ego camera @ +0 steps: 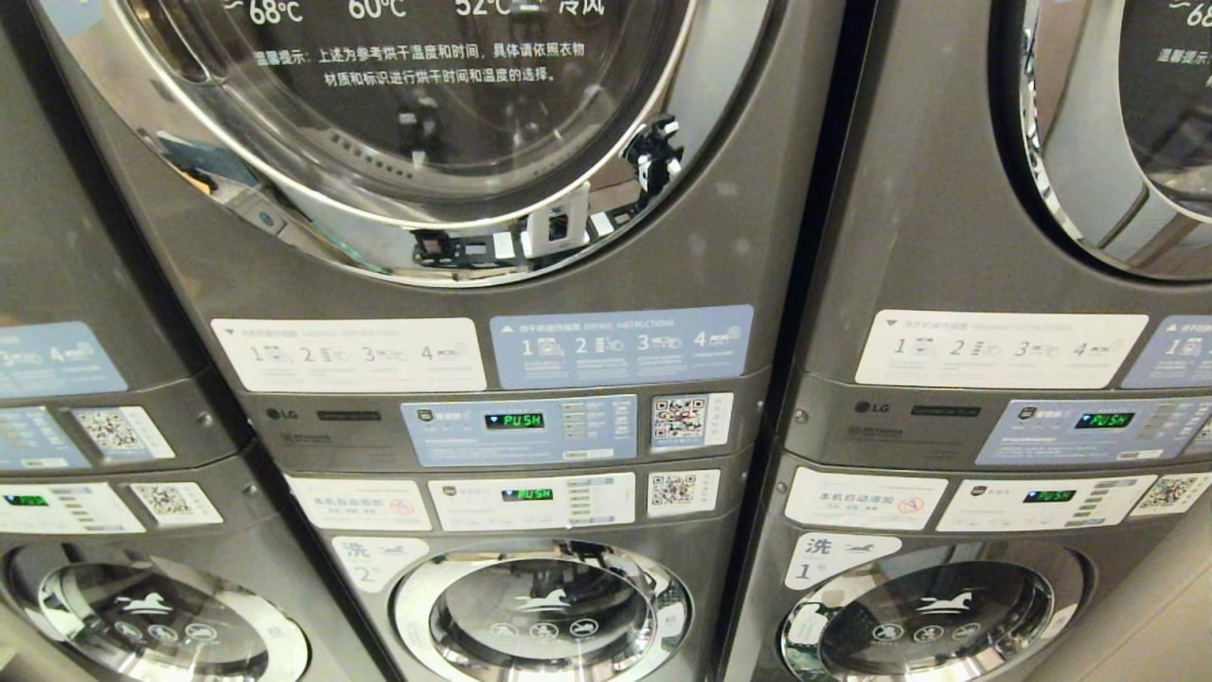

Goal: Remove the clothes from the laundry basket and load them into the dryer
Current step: Take the clothes out of the basket

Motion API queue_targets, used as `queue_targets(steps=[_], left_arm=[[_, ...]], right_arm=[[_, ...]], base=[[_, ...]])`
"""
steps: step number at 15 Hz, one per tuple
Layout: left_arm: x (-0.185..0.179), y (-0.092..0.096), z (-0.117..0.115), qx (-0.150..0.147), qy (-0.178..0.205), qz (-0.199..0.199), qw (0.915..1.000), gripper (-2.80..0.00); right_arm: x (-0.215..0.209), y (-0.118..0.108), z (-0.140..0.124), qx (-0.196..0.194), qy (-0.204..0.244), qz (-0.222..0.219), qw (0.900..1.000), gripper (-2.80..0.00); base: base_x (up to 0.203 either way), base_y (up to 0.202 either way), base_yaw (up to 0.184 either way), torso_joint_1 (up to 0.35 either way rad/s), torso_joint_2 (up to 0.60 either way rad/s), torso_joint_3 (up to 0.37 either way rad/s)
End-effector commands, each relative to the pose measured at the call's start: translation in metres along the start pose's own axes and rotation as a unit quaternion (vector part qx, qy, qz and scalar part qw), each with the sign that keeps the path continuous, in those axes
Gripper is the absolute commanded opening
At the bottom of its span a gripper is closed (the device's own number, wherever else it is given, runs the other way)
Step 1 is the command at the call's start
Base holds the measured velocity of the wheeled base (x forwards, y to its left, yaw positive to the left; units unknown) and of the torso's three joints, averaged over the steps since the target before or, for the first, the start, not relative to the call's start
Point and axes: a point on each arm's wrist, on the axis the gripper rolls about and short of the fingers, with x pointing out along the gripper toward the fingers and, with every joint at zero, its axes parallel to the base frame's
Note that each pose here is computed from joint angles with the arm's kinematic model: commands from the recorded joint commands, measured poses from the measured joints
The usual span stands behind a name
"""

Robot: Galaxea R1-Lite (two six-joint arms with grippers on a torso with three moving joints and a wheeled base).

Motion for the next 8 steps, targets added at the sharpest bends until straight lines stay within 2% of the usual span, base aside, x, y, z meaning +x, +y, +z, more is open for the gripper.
queue_targets(steps=[1, 8], left_arm=[[0.0002, 0.0, -0.0004, 0.0, 0.001, 0.0, 1.0, -2.8], [0.0001, 0.0, -0.0004, 0.0, 0.001, 0.0, 1.0, -2.8]], right_arm=[[0.0, 0.0, -0.0002, -0.001, 0.0, 0.0, 1.0, -2.8], [0.0, 0.0, 0.0001, -0.001, -0.001, 0.001, 1.0, -2.8]], base=[[0.0, 0.0, 0.0, -0.044, 0.09, 0.04], [0.0, 0.0, 0.0, -0.057, 0.13, 0.065]])
